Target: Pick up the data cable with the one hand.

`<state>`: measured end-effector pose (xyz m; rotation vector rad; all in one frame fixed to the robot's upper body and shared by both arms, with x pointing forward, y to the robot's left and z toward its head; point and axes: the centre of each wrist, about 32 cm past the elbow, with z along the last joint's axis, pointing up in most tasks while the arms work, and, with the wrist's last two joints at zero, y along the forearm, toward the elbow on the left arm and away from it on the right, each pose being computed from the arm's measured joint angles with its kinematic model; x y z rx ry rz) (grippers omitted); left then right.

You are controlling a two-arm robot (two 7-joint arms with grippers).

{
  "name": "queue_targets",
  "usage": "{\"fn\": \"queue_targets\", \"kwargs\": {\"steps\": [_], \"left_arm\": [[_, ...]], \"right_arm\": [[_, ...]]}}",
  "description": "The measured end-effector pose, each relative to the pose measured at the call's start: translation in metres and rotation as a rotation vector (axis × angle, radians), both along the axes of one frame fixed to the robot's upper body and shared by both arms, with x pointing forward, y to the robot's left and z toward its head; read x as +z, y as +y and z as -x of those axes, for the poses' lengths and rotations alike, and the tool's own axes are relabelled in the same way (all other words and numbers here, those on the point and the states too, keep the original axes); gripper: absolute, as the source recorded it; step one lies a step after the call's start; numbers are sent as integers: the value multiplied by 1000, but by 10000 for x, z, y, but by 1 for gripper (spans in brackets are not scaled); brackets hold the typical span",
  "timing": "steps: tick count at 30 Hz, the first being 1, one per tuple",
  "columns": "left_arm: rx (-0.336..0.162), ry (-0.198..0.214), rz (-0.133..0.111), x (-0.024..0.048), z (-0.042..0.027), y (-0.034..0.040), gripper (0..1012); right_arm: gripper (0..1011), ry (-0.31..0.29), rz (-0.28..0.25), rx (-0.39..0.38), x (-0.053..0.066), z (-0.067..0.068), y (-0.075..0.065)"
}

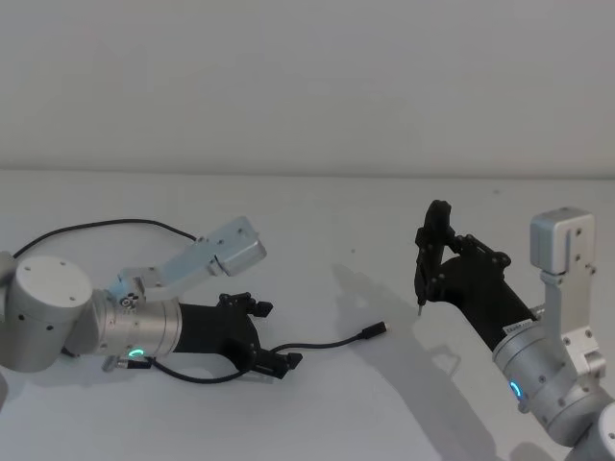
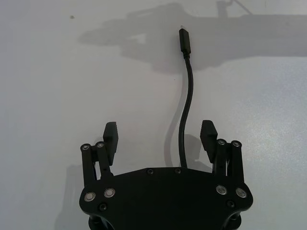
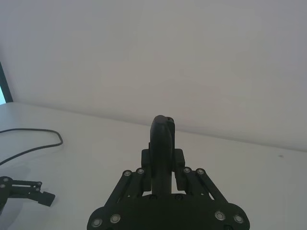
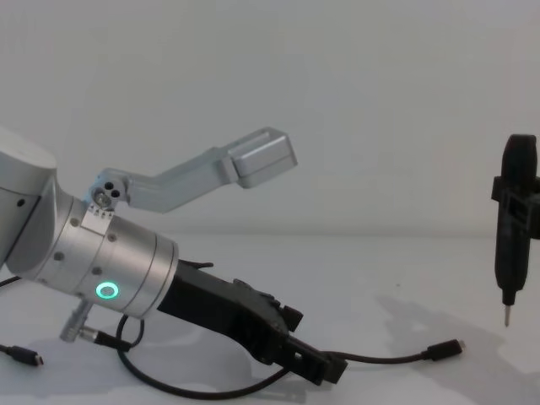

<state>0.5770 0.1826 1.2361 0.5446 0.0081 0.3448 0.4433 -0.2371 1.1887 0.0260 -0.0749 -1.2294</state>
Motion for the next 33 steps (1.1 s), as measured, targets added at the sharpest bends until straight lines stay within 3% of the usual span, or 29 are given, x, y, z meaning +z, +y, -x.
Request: {"fn": "queue_targets", "kwargs": {"steps": [8,30,33], "left_arm": [[-1,11,-4,-7,-11,-16,874],[-1,22,-8,-14,-22,-29,175],[-1,22,-8,-14,-22,-31,124]], "right_arm": [[274,0,0,0,0,0,0],[274,0,0,0,0,0,0],[274,0,0,0,0,0,0]]}}
